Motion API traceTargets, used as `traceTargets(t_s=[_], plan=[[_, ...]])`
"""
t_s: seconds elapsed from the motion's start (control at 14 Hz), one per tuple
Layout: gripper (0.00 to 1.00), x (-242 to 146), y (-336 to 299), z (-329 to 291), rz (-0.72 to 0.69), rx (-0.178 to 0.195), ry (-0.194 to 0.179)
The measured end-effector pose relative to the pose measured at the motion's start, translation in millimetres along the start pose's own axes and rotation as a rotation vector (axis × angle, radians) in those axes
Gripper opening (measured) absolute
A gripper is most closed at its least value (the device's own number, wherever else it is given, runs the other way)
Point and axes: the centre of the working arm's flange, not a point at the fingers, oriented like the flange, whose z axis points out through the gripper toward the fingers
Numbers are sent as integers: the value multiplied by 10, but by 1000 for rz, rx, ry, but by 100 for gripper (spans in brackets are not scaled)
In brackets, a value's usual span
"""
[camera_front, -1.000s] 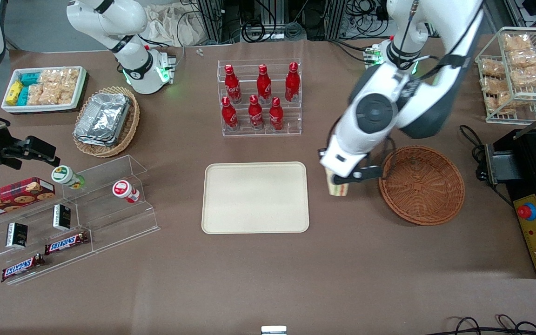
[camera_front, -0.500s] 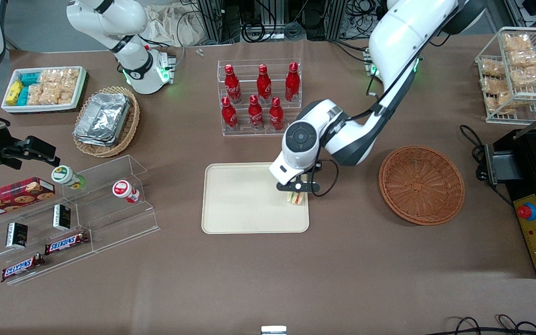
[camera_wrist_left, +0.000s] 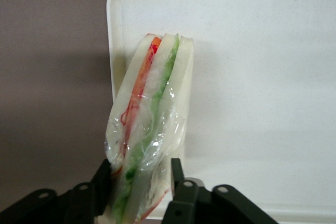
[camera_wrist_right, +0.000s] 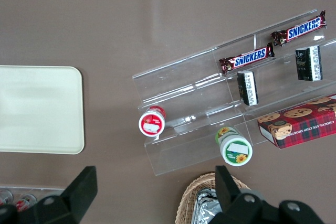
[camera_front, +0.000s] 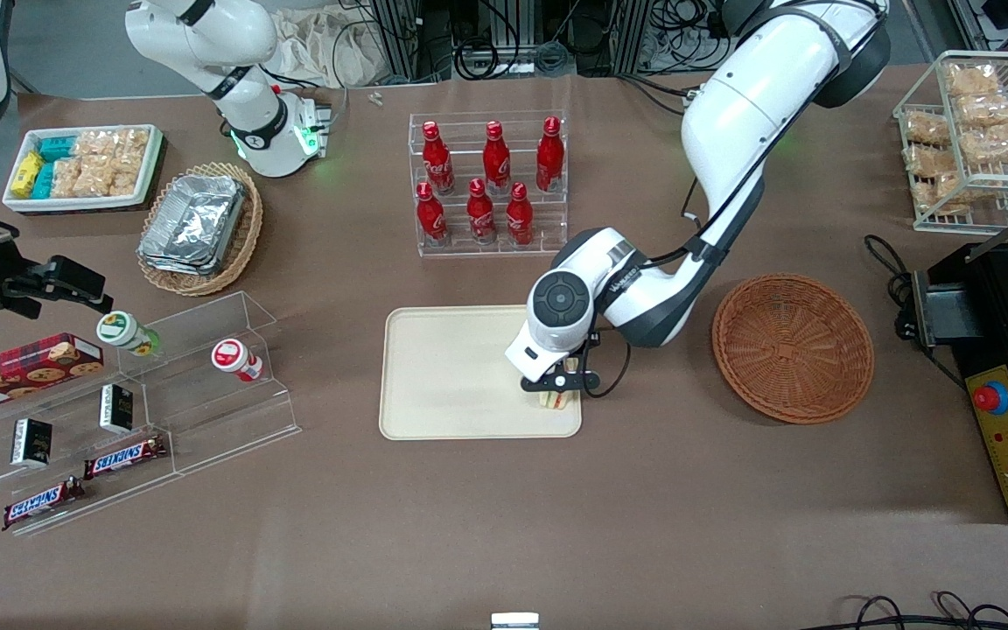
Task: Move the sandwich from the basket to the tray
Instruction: 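Lower the sandwich onto the cream tray and open the left gripper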
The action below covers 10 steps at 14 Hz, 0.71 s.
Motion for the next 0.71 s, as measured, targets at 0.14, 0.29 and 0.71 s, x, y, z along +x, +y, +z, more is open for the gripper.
traceTargets(t_s=[0.14,0.29,0.71], plan=[[75,4,30,-51,-10,0,16],[95,56,31,-233,-49,-18,42],[100,154,-774,-1847,-191,3,120]])
